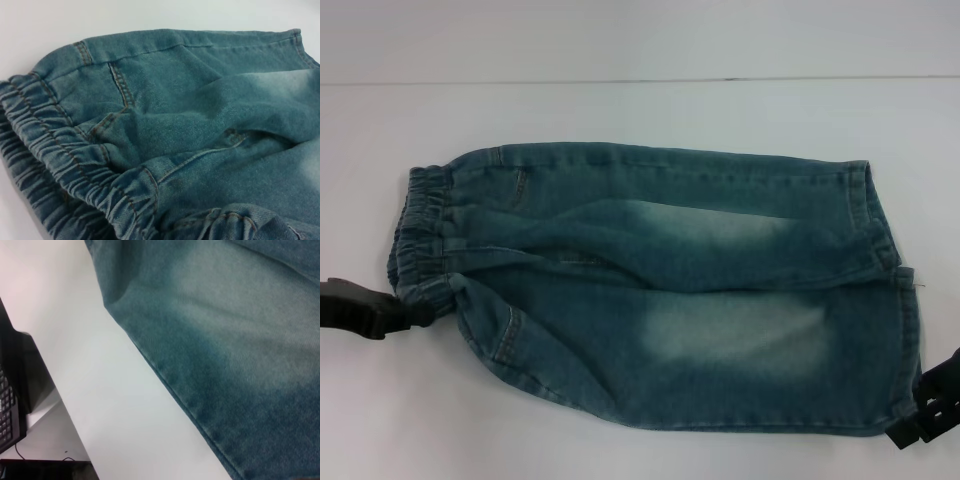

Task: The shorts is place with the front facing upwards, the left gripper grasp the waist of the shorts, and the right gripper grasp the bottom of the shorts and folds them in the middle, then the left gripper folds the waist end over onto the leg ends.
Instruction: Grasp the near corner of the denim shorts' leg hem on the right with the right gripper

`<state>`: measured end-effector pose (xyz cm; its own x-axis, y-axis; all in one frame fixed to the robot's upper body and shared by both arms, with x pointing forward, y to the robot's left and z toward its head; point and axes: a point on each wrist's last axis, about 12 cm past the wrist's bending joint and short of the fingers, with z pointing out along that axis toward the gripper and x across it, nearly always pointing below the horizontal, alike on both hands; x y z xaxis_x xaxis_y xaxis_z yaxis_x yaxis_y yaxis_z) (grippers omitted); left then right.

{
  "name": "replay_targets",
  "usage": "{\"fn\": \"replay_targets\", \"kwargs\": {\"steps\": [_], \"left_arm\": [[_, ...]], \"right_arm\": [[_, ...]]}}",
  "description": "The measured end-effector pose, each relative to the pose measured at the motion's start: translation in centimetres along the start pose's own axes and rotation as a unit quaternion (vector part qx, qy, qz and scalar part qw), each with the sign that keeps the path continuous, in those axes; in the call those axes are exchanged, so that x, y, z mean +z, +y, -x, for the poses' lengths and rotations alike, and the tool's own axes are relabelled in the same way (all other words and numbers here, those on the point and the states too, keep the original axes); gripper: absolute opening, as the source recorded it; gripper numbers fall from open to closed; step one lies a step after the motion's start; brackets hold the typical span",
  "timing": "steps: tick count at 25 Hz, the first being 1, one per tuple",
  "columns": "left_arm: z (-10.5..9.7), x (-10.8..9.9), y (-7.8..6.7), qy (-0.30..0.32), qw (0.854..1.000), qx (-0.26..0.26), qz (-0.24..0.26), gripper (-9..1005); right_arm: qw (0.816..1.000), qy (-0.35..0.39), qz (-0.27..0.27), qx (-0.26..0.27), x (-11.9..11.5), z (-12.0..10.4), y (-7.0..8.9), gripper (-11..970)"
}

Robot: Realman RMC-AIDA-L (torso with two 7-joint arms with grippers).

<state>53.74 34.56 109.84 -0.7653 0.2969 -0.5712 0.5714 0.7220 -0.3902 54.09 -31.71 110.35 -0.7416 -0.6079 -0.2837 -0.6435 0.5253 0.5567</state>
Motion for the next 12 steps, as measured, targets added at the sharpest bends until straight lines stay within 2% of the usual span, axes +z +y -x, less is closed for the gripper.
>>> {"fn": "replay_targets", "kwargs": {"steps": [12], "left_arm": [[0.23,-0.08,0.05,0.0,1.0,0.001,0.001,59]], "right_arm": [[1.0,-0.004,-0.02,0.002,0.39,0.24,-0.38,588]]}}
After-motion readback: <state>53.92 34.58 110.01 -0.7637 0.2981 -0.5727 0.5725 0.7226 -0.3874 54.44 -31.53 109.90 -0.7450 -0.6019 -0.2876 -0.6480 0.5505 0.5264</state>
